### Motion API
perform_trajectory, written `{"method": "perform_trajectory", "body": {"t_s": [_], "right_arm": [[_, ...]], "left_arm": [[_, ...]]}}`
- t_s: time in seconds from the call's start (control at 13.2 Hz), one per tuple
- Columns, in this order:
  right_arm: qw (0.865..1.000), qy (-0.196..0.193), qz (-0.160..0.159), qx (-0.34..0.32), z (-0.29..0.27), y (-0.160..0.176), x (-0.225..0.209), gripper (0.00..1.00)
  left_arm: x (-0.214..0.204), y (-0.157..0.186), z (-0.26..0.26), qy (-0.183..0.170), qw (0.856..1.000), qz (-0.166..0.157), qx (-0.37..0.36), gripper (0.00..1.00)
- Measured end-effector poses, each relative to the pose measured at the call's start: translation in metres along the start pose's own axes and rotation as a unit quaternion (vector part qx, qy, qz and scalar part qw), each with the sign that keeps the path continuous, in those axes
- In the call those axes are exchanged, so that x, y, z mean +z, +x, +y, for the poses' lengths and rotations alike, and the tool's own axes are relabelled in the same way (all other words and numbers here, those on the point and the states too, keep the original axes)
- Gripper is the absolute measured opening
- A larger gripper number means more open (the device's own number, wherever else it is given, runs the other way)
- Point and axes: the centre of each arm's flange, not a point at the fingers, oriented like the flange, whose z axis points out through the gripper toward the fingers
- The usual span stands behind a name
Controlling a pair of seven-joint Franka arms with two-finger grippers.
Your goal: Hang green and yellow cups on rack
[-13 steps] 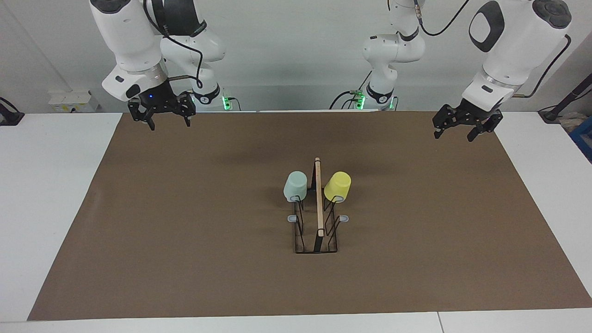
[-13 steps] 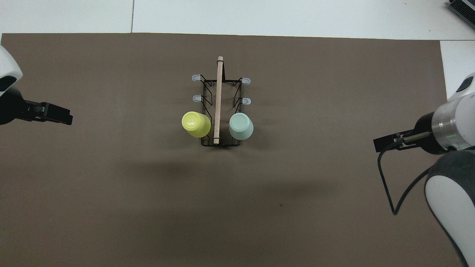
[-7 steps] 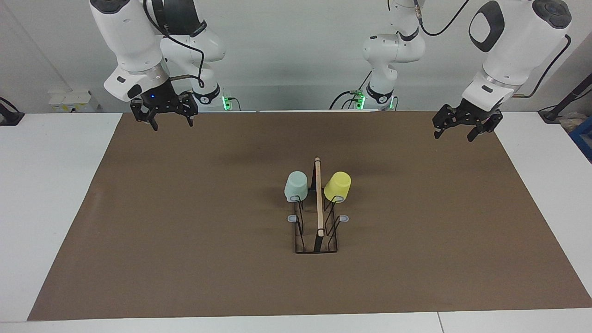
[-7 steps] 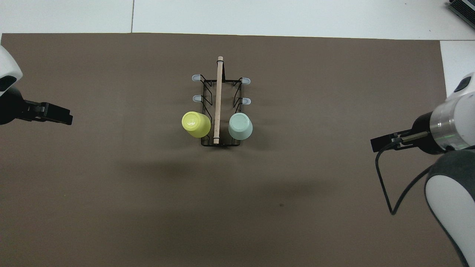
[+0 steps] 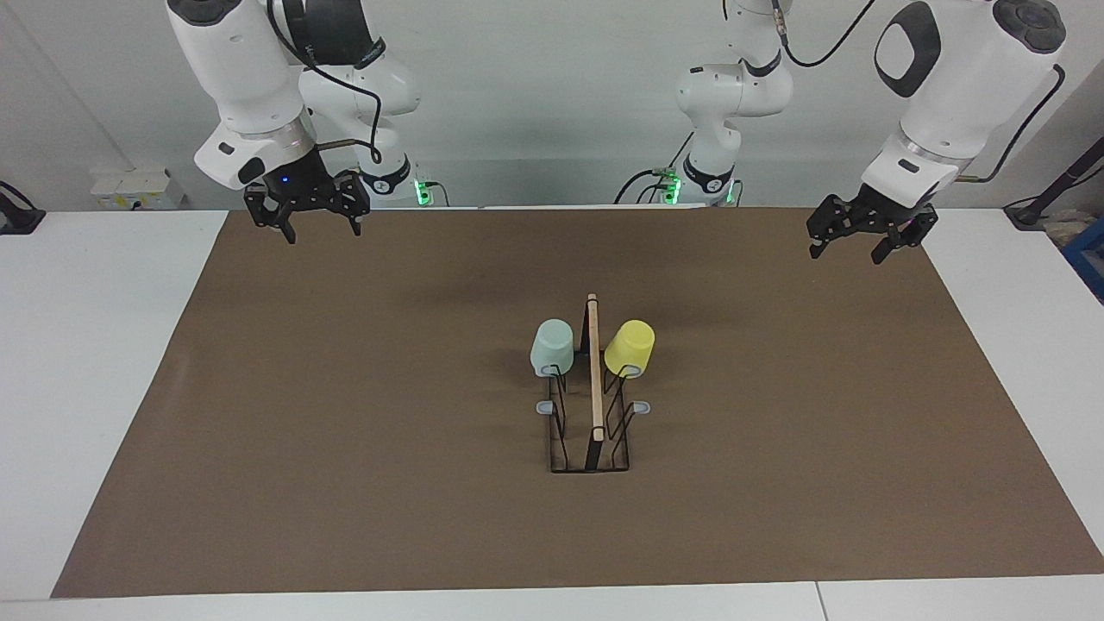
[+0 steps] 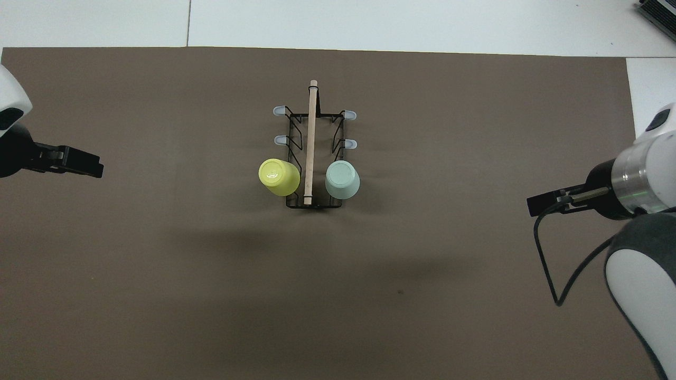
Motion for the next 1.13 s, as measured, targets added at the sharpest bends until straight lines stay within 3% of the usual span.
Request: {"method": "perform_trajectory", "body": {"t_s": [1.13], "right_arm": [[1.0,0.0,0.006,0.0,0.0,0.001,-0.001,1.0]], "left_arm": [[0.0,0.002,0.013,0.0,1.0,0.002,0.011,1.0]]}}
